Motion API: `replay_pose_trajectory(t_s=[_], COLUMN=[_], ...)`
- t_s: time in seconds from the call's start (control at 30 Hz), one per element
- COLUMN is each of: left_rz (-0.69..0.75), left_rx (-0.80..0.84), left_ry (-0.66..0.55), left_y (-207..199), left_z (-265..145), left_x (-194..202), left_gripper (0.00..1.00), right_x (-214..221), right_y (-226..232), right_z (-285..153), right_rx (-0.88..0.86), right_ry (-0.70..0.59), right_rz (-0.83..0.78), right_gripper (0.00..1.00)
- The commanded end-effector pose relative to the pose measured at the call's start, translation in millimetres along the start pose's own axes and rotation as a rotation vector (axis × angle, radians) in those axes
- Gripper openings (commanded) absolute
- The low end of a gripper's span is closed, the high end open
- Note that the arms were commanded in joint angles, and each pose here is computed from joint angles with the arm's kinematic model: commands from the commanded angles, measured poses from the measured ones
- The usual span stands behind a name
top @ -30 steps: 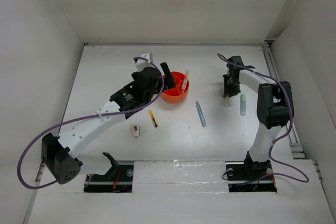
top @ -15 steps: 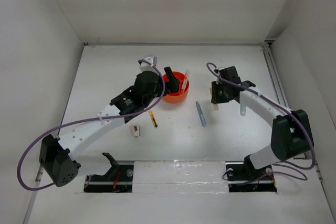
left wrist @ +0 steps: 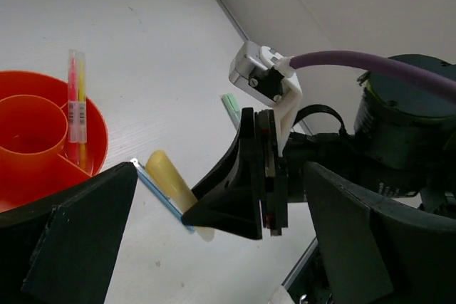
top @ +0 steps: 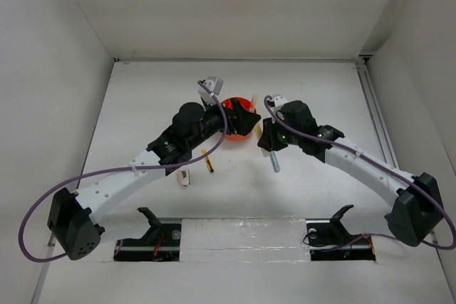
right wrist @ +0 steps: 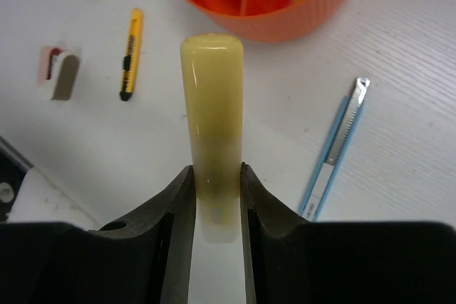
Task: Sort the stationery into containers
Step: Pick up the pen from the center of the board, then place the pen in the storage box.
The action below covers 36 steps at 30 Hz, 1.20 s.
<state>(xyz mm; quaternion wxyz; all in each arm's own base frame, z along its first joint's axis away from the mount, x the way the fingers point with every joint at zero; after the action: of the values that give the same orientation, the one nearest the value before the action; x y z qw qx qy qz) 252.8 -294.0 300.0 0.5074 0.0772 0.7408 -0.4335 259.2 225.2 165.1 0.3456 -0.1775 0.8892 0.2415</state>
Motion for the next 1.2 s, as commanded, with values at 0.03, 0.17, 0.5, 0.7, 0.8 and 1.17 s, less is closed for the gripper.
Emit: replay_pose_trajectory(t_s=[0.03, 0.17, 0.5, 0.7, 0.8, 1.17], left_rz=[0.041, 0.04, 0.03, 0.021, 0.022, 0.137], left_rx=[0.084, 0.07, 0.081, 0.091, 0.096, -0.126], left_ry=[-0.04, -0.036, -0.018, -0.012, -0.02, -0.204], left_y=[-14.6, -10.5, -10.1, -12.9, -15.4, 8.0], left_z=[2.4, 2.7, 9.7, 11.5, 11.4, 28.7], left_x=[-8.3, -4.9, 1.2, 0.6, -3.1, -61.9], left_gripper=[1.0, 1.0, 0.95, 0.81, 0.55, 0.0], right_x=[-48.1, -61.1, -80.7, -91.4, -95.4, -94.5], right_y=[37.7, 51.1, 88.9, 103.2, 108.6, 61.3], right_z=[-24.4, -38.3, -76.9, -100.7, -106.8, -121.2], right_rx=[-0.101, -0.14, -0.284, -0.318, -0.349, -0.078], right_ry=[-0.173, -0.237, -0.37, -0.441, -0.465, -0.526], right_rz=[-0.028, -0.039, -0.085, -0.103, -0.113, -0.06], right_gripper=[0.0, 0.0, 0.0, 0.0, 0.0, 0.99])
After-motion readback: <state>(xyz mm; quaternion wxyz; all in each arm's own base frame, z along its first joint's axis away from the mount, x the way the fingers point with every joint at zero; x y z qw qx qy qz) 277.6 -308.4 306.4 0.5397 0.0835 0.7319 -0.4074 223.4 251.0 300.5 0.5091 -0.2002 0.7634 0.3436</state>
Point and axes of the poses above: each gripper's point midway between its finger pads, its own z axis out along the fingers, its own y axis along the line the jaws close on, x = y × z, the point moved 2 cm from there along -z, back along the fingers
